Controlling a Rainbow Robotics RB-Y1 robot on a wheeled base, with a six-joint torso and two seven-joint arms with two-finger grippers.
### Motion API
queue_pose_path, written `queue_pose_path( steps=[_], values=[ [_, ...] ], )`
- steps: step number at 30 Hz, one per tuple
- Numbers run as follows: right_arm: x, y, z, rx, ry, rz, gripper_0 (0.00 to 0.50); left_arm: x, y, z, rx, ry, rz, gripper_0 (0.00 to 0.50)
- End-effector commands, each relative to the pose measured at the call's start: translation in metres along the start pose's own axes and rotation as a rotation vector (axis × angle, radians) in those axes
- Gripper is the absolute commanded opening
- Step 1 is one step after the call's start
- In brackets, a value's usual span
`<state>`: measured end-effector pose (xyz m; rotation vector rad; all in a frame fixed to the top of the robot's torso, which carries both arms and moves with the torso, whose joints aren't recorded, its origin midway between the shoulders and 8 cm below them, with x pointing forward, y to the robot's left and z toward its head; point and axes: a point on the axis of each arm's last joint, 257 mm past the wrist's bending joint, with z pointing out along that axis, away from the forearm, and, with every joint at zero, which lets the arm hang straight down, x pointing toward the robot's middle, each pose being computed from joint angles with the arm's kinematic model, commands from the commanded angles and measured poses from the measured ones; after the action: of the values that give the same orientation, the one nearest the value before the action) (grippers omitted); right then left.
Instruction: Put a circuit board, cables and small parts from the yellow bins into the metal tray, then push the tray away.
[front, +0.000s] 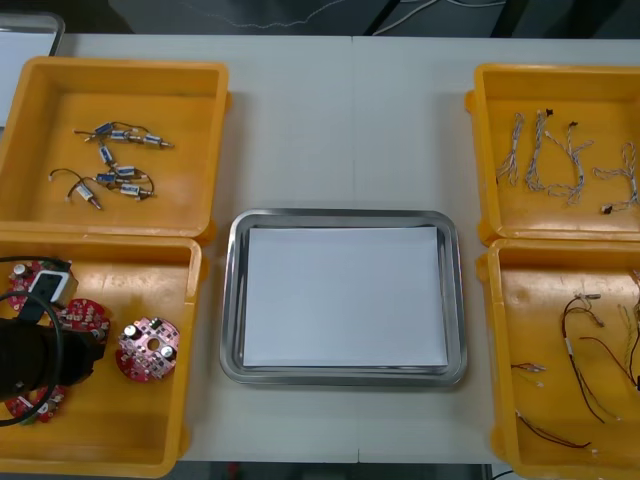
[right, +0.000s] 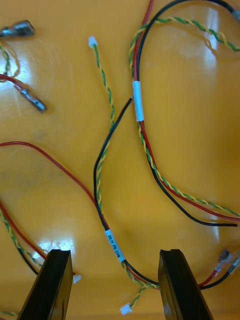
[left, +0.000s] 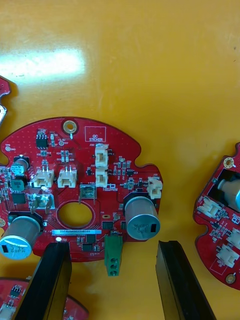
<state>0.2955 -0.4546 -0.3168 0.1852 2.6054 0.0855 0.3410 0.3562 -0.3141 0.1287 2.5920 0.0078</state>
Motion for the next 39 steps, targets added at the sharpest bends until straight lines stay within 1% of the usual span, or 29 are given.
queue_pose_path(
  steps=[1, 6, 13, 15, 16, 17, 20, 24, 32, 38, 39],
  values=[
    [0.028, -0.006, 0.015, 0.008, 0.035, 0.035, 0.493, 0.009, -0.001, -0.002, -0.019, 0.004, -0.01, 0.5],
    [0.031, -0.007, 0.017, 0.012, 0.041, 0.038, 0.491, 0.012, -0.002, -0.001, -0.022, 0.008, -0.007, 0.5],
    [0.031, 0.0, 0.025, 0.003, 0.028, 0.031, 0.489, 0.014, -0.002, 0.0, -0.024, 0.013, -0.006, 0.5],
    [0.03, 0.001, 0.029, -0.001, 0.025, 0.034, 0.489, 0.014, -0.001, 0.0, -0.026, 0.013, -0.005, 0.5],
    [0.03, 0.001, 0.031, -0.001, 0.024, 0.035, 0.5, 0.014, -0.001, 0.0, -0.028, 0.012, -0.004, 0.5],
    [0.03, 0.002, 0.033, -0.004, 0.019, 0.037, 0.5, 0.015, -0.001, 0.001, -0.03, 0.014, 0.0, 0.5],
    [0.031, 0.001, 0.038, -0.003, 0.008, 0.034, 0.5, 0.017, 0.0, 0.003, -0.045, 0.016, 0.013, 0.5],
    [0.032, -0.001, 0.038, 0.005, 0.01, 0.031, 0.5, 0.018, -0.002, 0.003, -0.038, 0.019, 0.004, 0.5],
    [0.034, -0.001, 0.039, 0.01, 0.013, 0.025, 0.5, 0.02, -0.003, 0.004, -0.038, 0.021, 0.003, 0.5],
    [0.033, 0.0, 0.043, 0.011, 0.002, 0.024, 0.5, 0.02, -0.001, 0.005, -0.041, 0.023, 0.002, 0.5],
    [0.033, -0.002, 0.045, 0.012, -0.002, 0.028, 0.5, 0.019, -0.002, 0.005, -0.04, 0.02, 0.002, 0.43]
  ],
)
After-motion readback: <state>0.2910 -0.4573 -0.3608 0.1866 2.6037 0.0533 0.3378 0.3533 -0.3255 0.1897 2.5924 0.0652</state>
